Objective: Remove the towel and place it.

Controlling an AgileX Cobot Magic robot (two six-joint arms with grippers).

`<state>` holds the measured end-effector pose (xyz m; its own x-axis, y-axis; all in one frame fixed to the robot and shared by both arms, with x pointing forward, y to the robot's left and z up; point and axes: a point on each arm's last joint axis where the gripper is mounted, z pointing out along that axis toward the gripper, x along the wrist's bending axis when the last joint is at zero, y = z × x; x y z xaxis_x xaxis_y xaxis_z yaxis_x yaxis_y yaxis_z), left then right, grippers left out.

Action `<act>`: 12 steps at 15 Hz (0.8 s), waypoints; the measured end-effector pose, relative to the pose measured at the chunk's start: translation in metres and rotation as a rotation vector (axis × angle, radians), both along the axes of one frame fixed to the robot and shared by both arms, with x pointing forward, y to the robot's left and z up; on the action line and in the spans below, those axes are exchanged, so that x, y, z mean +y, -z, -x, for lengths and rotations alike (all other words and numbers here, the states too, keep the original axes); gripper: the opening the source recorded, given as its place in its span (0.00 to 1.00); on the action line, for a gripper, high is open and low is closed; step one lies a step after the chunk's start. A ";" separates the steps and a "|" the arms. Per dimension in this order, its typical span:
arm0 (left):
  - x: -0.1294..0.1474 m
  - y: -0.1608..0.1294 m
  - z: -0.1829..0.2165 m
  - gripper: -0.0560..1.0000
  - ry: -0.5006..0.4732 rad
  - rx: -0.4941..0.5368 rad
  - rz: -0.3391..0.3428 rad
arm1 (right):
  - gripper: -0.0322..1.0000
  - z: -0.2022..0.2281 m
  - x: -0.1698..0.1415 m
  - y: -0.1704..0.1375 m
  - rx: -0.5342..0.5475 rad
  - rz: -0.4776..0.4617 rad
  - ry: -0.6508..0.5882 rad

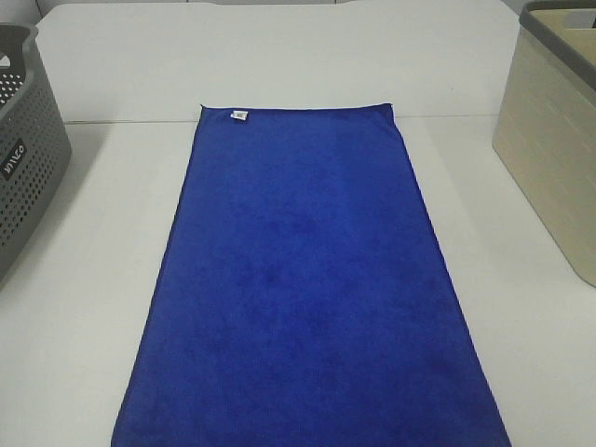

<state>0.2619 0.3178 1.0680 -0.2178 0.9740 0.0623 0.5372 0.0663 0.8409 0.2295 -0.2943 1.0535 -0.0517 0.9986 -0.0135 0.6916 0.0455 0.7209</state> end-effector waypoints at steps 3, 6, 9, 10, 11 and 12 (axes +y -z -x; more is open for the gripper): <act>-0.004 0.008 0.027 0.69 0.006 -0.082 0.030 | 0.76 0.009 0.000 0.021 -0.040 -0.002 -0.001; -0.008 0.011 0.034 0.69 0.032 -0.120 0.068 | 0.76 0.004 0.001 0.021 -0.079 -0.004 -0.004; -0.010 0.011 0.033 0.69 0.043 -0.119 0.079 | 0.76 0.003 0.001 0.021 -0.092 -0.003 -0.008; -0.010 0.011 0.033 0.69 0.047 -0.119 0.079 | 0.76 0.002 0.001 0.022 -0.094 -0.003 -0.009; -0.010 0.012 0.033 0.69 0.052 -0.119 0.084 | 0.76 0.001 0.001 0.024 -0.094 -0.004 -0.008; -0.011 0.012 0.033 0.69 0.054 -0.119 0.086 | 0.76 0.000 0.001 0.024 -0.100 -0.004 -0.008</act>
